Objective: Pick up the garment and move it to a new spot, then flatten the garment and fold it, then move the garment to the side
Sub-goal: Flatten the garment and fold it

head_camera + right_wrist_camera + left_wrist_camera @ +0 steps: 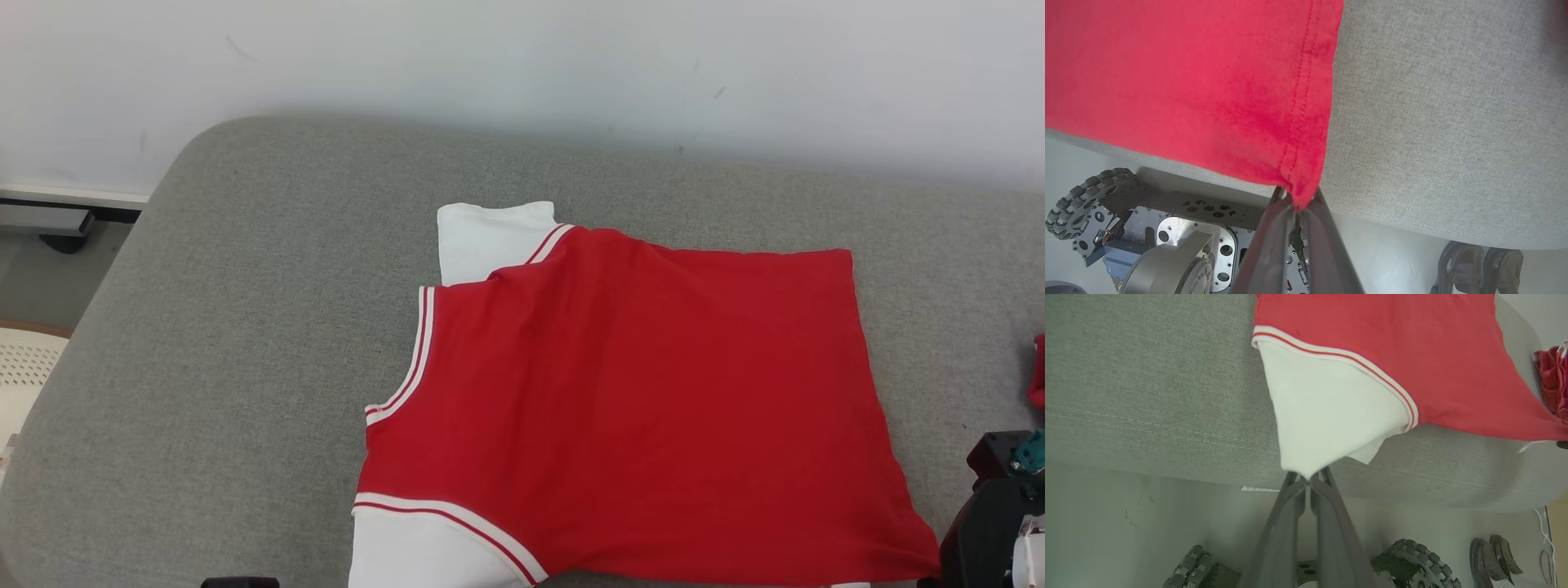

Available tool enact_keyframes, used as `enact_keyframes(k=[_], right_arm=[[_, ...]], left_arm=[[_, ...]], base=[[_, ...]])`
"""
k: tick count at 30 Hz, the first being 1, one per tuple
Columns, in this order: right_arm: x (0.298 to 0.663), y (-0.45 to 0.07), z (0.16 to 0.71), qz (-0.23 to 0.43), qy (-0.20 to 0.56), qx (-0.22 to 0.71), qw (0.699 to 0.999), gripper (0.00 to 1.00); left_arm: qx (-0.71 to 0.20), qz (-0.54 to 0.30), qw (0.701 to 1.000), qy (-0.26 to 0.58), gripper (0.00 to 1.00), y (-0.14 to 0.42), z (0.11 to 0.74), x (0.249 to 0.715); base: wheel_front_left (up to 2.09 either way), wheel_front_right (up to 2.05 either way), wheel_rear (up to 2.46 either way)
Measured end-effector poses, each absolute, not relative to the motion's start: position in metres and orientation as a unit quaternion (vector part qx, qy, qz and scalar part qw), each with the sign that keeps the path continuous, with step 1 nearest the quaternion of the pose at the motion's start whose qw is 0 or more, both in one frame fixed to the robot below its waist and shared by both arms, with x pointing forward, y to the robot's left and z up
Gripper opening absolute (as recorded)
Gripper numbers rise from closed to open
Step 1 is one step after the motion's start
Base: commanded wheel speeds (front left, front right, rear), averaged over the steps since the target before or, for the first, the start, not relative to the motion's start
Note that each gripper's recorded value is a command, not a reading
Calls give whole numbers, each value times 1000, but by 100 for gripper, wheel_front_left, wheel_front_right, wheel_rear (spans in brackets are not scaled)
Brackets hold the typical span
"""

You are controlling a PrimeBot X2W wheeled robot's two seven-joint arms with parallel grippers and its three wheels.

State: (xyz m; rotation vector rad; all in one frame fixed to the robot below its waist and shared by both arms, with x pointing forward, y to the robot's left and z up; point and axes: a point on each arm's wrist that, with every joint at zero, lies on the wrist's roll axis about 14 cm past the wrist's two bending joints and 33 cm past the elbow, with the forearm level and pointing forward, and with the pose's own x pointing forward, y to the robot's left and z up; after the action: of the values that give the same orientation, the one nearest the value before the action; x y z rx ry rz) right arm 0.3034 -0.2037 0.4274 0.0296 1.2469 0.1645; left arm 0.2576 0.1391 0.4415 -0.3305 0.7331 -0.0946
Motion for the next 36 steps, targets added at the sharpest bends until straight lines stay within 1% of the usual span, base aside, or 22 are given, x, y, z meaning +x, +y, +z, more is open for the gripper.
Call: enact_keyframes(k=[4,7,8,11,15,19,24,28,32,36], right_arm=[[299,-206,427,73,585,14,808,0],[298,-208,428,70,584,14,809,0],[301,-205,430,74,574,19,815,0],[305,-197,434,90,560,32,823,0],[322,-186,445,111,524,50,843,0],[338,-181,452,123,498,59,856,0],[362,-180,458,124,468,68,872,0],[377,-179,452,120,462,77,875,0],[400,-181,453,111,438,79,889,0],[418,-181,445,105,433,83,892,0]], left_arm=[[-157,-57,910,380,0,139,443,248],[-170,-72,910,372,0,133,454,250],[-191,-87,913,351,0,126,467,257],[-192,-96,918,333,0,125,476,266],[-211,-131,924,292,0,111,497,290],[-196,-148,927,282,0,107,501,313],[-193,-143,933,267,0,109,505,348],[-198,-127,937,257,0,111,503,376],[-191,-116,938,266,0,113,493,397],[-177,-94,942,270,0,120,482,417]], base=[[0,0,0],[0,0,0],[0,0,0],[0,0,0],[0,0,0],[0,0,0],[0,0,0],[0,0,0],[0,0,0],[0,0,0]])
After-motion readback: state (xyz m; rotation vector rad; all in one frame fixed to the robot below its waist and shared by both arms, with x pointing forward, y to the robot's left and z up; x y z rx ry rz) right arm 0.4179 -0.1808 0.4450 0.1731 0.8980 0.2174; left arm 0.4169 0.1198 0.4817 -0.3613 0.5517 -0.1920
